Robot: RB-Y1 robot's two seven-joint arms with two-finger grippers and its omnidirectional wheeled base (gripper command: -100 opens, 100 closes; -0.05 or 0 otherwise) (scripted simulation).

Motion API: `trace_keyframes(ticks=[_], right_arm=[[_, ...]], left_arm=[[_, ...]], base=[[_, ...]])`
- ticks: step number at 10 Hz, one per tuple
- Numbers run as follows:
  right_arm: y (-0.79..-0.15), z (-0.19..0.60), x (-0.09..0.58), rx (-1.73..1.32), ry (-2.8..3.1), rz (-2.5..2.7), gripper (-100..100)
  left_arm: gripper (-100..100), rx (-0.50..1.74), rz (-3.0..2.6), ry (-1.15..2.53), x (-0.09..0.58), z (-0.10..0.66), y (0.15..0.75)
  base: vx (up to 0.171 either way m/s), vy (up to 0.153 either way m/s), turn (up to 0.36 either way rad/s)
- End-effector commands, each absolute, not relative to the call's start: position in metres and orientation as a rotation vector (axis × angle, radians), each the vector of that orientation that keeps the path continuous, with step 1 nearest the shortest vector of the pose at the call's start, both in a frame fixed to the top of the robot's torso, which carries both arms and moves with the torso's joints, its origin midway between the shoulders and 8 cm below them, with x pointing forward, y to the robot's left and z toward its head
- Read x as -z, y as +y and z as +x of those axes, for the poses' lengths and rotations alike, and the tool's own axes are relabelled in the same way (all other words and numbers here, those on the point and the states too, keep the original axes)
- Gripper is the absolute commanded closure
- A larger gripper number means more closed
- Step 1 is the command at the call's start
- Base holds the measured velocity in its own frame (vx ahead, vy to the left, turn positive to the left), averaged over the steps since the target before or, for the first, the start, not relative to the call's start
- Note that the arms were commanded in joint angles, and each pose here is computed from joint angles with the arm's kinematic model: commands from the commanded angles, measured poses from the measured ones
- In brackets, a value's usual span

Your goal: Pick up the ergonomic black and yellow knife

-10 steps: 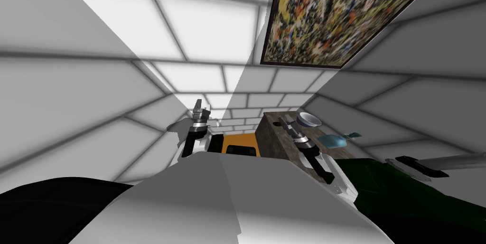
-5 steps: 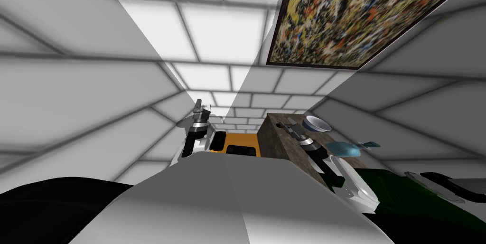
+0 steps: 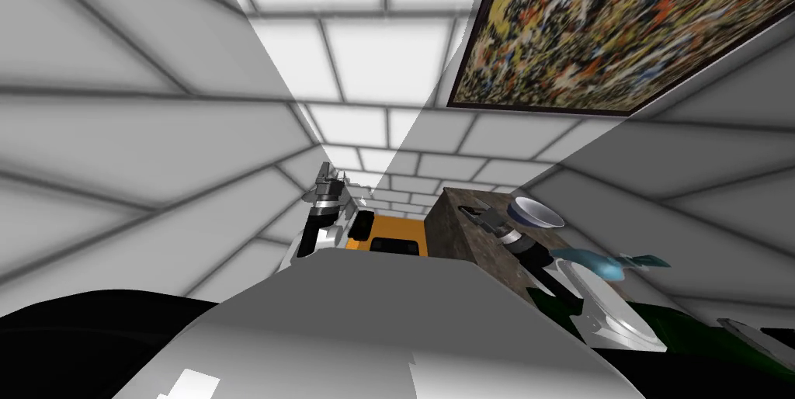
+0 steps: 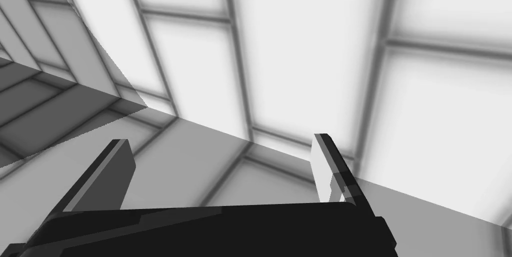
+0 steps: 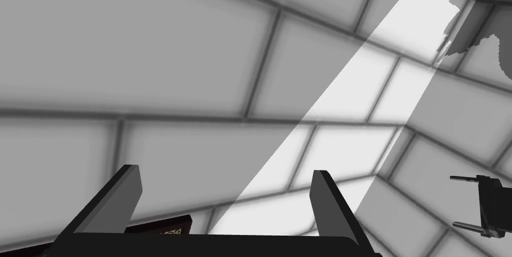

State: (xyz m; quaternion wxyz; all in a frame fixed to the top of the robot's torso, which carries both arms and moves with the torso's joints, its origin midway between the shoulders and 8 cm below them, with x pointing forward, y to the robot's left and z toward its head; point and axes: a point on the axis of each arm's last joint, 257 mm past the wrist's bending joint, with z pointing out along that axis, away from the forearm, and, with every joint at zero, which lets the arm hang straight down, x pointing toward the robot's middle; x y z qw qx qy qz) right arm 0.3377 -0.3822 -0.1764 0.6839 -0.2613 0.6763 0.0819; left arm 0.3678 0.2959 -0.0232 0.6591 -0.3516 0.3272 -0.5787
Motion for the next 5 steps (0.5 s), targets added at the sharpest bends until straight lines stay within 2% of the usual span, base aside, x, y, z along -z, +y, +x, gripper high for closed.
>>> trace_keyframes(ticks=[1, 4, 5], right_arm=[[-0.392, 0.336, 0.187, -0.145, 1.549, -0.639, -100], [-0.432, 0.320, 0.215, -0.033, 1.655, -0.784, -100], [-0.435, 0.319, 0.220, -0.026, 1.668, -0.792, -100]], left_arm=[[0, 1.310, -0.796, 0.741, 0.023, 0.368, 0.296], [0, 1.310, -0.796, 0.741, 0.023, 0.368, 0.296], [0, 1.310, -0.796, 0.741, 0.023, 0.368, 0.296]], base=[[-0.022, -0.009, 0.123], [-0.020, 0.001, 0.207], [-0.013, -0.004, 0.103]])
